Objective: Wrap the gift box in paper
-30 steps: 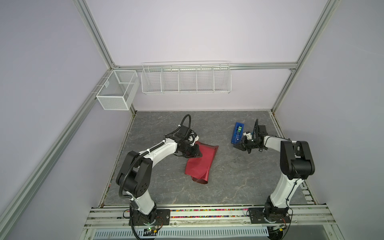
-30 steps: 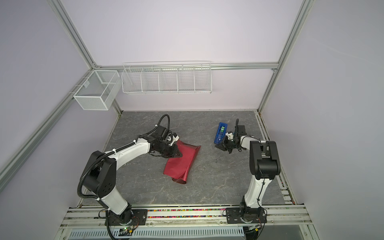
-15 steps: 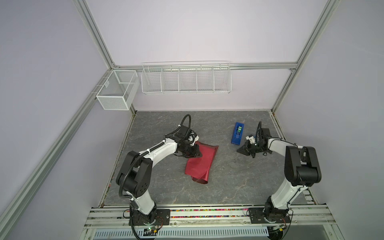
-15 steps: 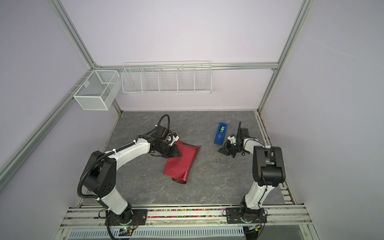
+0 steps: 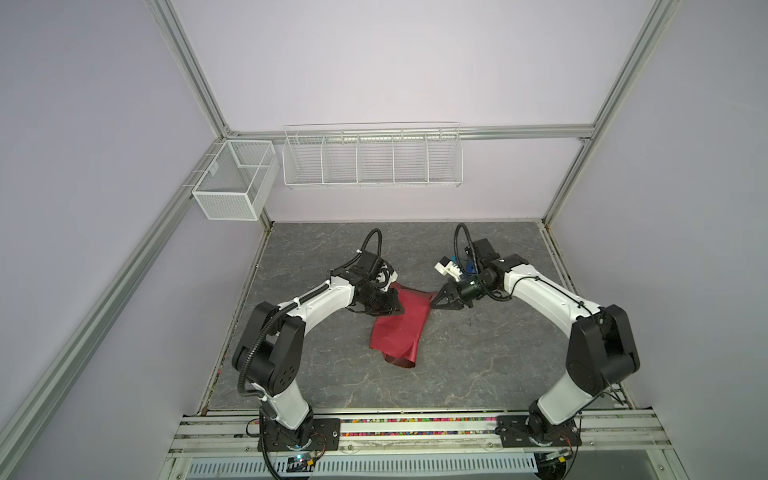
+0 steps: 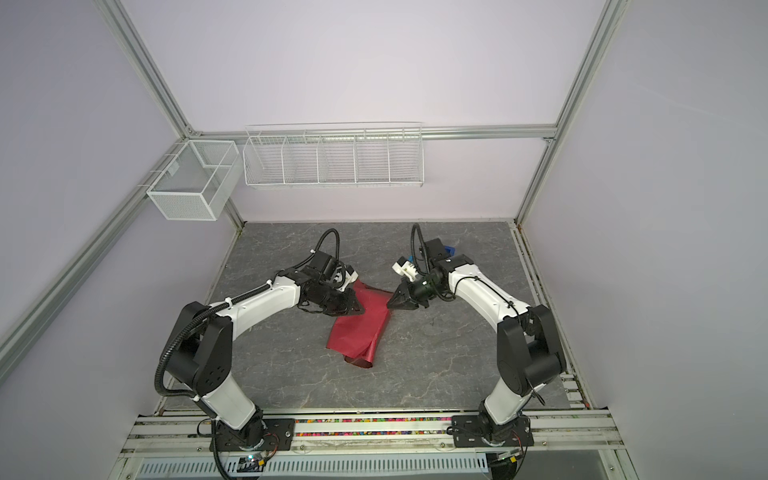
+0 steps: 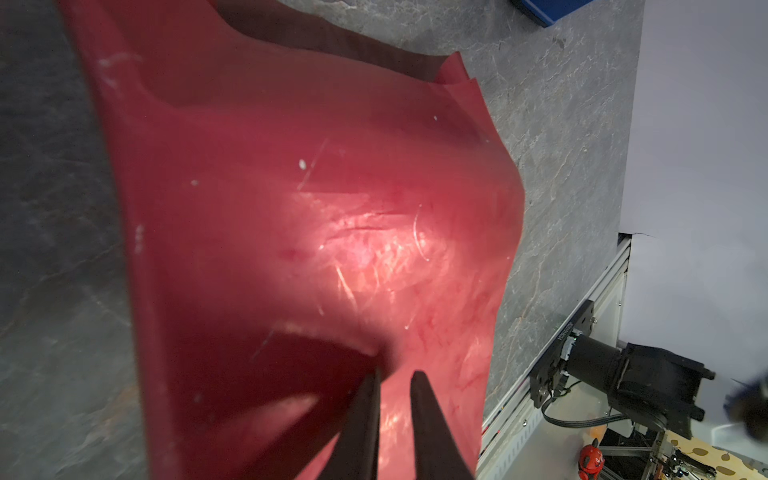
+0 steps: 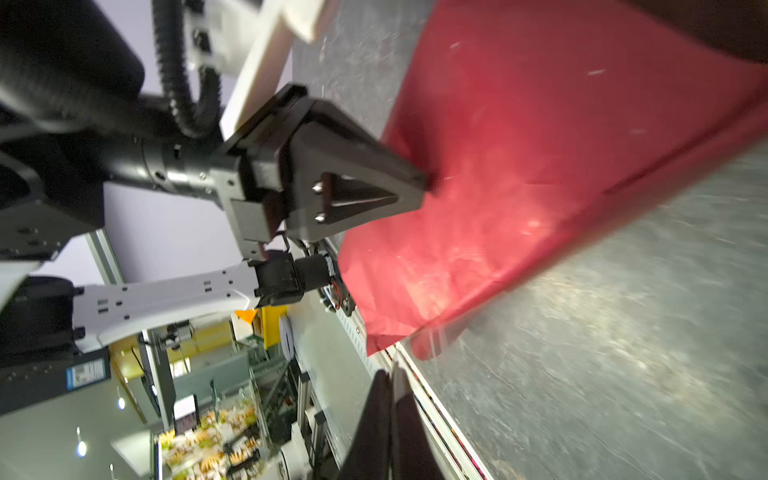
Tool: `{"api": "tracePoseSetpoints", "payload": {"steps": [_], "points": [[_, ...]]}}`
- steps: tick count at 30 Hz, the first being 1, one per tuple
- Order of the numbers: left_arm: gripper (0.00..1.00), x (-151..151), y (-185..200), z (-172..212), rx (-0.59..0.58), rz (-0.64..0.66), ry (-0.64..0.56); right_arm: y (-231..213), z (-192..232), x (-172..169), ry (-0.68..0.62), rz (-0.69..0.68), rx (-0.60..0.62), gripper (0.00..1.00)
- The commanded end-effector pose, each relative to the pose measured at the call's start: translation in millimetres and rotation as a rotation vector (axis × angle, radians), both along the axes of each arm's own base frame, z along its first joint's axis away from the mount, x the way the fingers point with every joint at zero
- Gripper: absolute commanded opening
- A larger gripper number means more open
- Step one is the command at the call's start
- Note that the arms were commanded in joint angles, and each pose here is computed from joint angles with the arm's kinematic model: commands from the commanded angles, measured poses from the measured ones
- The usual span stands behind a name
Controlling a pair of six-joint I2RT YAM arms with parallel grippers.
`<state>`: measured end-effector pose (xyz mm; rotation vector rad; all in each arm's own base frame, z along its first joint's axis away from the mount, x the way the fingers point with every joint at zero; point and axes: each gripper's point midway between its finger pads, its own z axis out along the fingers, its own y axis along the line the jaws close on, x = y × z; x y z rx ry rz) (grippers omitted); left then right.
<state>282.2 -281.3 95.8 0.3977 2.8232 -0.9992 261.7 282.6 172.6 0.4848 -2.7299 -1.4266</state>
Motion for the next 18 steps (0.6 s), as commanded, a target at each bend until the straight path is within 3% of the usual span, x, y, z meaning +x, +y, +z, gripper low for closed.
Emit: {"api": "tracePoseSetpoints", "payload": {"steps": [1, 8, 18], "points": [[0.17, -32, 31, -55, 0.192, 0.015, 0.154, 21, -13, -23, 0.050, 0.125, -0.039, 0.06], [0.17, -32, 32, -54, 0.193, 0.015, 0.155, 27, -51, -30, 0.102, 0.182, -0.143, 0.07], [0.17, -32, 32, -52, 0.193, 0.013, 0.150, 19, -73, -22, 0.140, 0.170, -0.206, 0.07]]}}
